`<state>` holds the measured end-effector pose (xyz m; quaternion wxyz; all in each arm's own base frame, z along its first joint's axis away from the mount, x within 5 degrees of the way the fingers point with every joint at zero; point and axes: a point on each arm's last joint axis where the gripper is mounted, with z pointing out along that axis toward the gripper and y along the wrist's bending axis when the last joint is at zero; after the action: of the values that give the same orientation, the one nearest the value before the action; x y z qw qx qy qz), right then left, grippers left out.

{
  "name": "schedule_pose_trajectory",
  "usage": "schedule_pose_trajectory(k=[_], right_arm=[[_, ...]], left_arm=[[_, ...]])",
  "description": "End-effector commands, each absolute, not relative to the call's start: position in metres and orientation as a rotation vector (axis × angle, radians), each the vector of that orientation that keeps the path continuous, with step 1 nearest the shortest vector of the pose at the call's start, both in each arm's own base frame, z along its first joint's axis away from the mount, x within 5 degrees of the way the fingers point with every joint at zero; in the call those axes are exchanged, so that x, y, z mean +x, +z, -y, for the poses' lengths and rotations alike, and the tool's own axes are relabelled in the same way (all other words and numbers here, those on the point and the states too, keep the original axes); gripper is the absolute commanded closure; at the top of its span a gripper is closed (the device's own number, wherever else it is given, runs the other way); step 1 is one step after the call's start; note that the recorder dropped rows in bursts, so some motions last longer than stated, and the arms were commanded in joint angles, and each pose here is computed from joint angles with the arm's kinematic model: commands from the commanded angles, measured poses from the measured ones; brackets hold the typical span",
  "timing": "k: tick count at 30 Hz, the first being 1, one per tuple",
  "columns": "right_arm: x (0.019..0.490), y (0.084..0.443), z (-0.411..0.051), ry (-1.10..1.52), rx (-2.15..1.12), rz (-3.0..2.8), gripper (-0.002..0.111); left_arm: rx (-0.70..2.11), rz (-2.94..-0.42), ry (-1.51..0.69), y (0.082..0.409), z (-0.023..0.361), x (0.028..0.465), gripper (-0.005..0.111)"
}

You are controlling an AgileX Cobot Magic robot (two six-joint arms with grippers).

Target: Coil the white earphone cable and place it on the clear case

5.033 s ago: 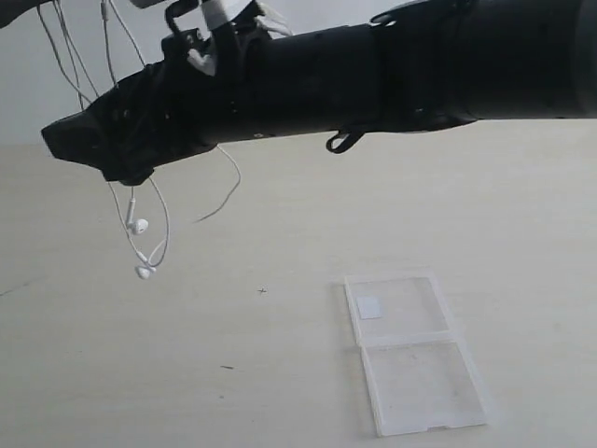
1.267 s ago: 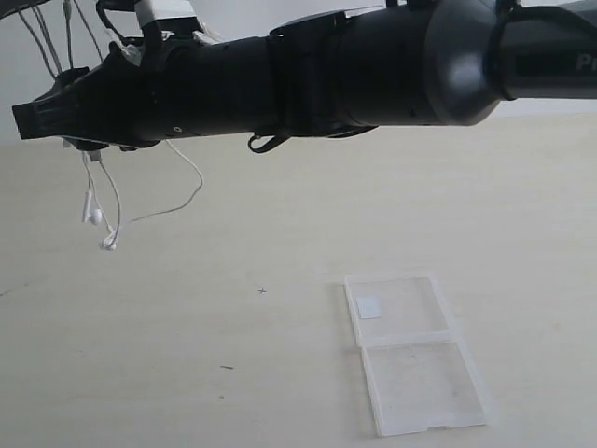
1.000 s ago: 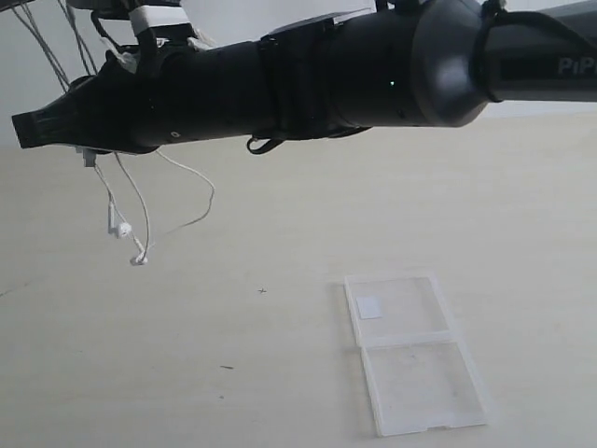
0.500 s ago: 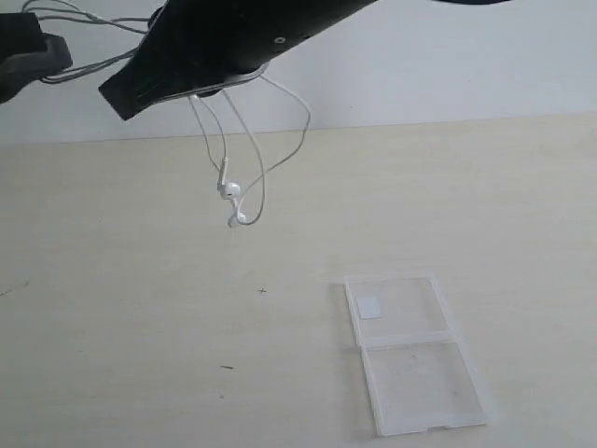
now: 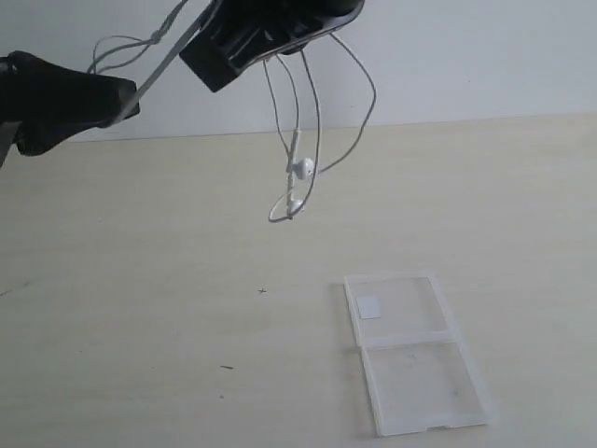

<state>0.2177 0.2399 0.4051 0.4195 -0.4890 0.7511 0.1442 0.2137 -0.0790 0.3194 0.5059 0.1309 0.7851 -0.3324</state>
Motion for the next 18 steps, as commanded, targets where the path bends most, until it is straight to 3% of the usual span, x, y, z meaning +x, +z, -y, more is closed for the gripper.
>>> schedule_pose_trajectory(k=[1, 5, 12, 18], right_arm=[[0.218, 0.416, -0.23, 0.292, -1.207, -1.825, 0.108], [0.218, 0.413, -0.23, 0.288, -1.224, -1.852, 0.108], [0.225, 0.395, -0.242, 0.345, -1.227, -1.936, 0.108], [0.241, 0.368, -0.256, 0.302, -1.275, -1.999, 0.108]], left_arm=[[0.387, -1.952, -0.695, 0.303, 0.074, 0.213, 0.106], [0.392, -1.959, -0.705, 0.301, 0.075, 0.212, 0.096], [0.375, -1.937, -0.81, 0.305, 0.079, 0.209, 0.054], [0.397, -1.931, -0.857, 0.306, 0.082, 0.207, 0.05]])
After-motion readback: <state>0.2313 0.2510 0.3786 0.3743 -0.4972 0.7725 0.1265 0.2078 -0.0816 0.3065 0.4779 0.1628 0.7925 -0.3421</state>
